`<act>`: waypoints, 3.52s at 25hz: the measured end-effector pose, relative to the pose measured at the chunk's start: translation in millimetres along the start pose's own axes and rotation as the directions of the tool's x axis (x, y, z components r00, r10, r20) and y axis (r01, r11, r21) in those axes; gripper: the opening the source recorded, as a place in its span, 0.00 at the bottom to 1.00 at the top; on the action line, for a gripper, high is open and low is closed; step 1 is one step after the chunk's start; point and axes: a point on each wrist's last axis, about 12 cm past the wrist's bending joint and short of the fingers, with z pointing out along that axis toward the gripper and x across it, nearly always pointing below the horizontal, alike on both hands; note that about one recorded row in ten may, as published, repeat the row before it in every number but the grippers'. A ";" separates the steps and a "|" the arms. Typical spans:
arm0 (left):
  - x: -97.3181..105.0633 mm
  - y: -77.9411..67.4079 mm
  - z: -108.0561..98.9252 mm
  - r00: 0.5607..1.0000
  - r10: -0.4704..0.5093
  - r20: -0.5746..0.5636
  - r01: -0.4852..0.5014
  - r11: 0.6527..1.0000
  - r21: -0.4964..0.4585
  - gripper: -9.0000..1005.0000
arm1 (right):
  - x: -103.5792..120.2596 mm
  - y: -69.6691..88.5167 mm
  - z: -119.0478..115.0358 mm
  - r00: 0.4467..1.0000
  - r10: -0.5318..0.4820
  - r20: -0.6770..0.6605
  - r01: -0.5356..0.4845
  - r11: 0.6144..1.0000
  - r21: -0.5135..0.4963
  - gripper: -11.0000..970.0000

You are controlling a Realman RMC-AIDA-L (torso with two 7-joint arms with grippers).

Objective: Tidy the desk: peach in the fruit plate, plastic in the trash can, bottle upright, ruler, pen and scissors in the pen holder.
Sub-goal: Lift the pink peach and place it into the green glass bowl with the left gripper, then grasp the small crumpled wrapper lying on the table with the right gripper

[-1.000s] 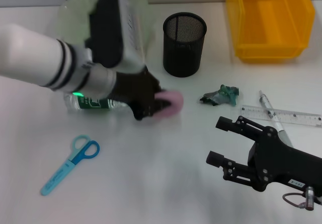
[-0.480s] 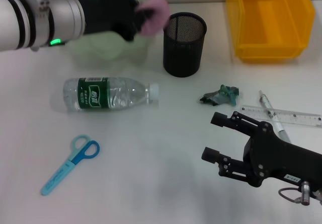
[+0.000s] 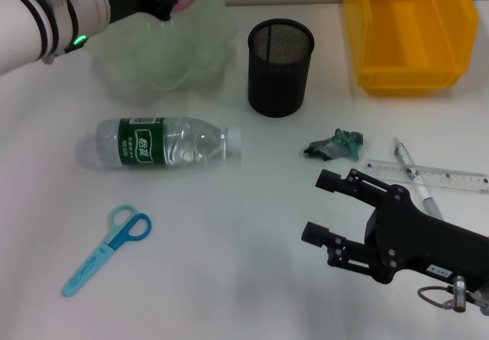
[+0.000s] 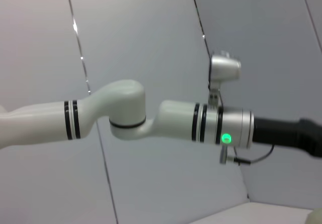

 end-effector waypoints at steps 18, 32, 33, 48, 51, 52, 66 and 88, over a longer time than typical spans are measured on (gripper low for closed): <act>17.1 -2.9 21.5 0.995 -0.007 -0.100 0.010 1.000 0.021 0.32 | -2.9 -9.4 8.3 1.000 -0.007 -0.008 0.007 1.000 0.014 0.78; 11.7 7.5 8.6 0.987 -0.151 -0.059 0.155 0.985 0.074 0.61 | -5.5 -14.0 13.6 1.000 -0.013 -0.004 0.013 1.000 0.017 0.78; 10.7 10.0 5.8 0.983 -0.177 -0.048 0.180 0.980 0.086 0.61 | -5.2 -13.9 13.9 1.000 -0.011 -0.004 0.011 1.000 0.018 0.78; 11.0 12.7 -86.3 0.871 -0.452 0.193 0.253 0.749 0.612 0.61 | -4.2 -13.5 14.4 1.000 -0.012 -0.006 0.012 1.000 0.021 0.78; 21.3 -1.9 -106.1 0.882 -0.425 0.204 0.168 0.688 0.706 0.61 | -4.2 -13.6 14.4 1.000 -0.013 -0.006 0.013 1.000 0.021 0.78; 26.5 -9.2 -114.1 0.886 -0.411 0.216 0.126 0.660 0.741 0.61 | -4.2 -13.6 14.4 1.000 -0.012 -0.006 0.013 1.000 0.021 0.78; 91.5 -57.0 -155.8 0.834 -0.507 0.216 0.119 0.549 0.827 0.61 | -57.1 -67.5 -3.3 0.997 0.069 -0.026 -0.065 0.989 0.131 0.78; 102.0 -78.9 -148.5 0.871 -0.484 0.089 0.163 0.454 0.876 0.61 | -176.2 -113.2 55.1 0.659 0.169 -0.733 0.006 0.973 0.230 0.77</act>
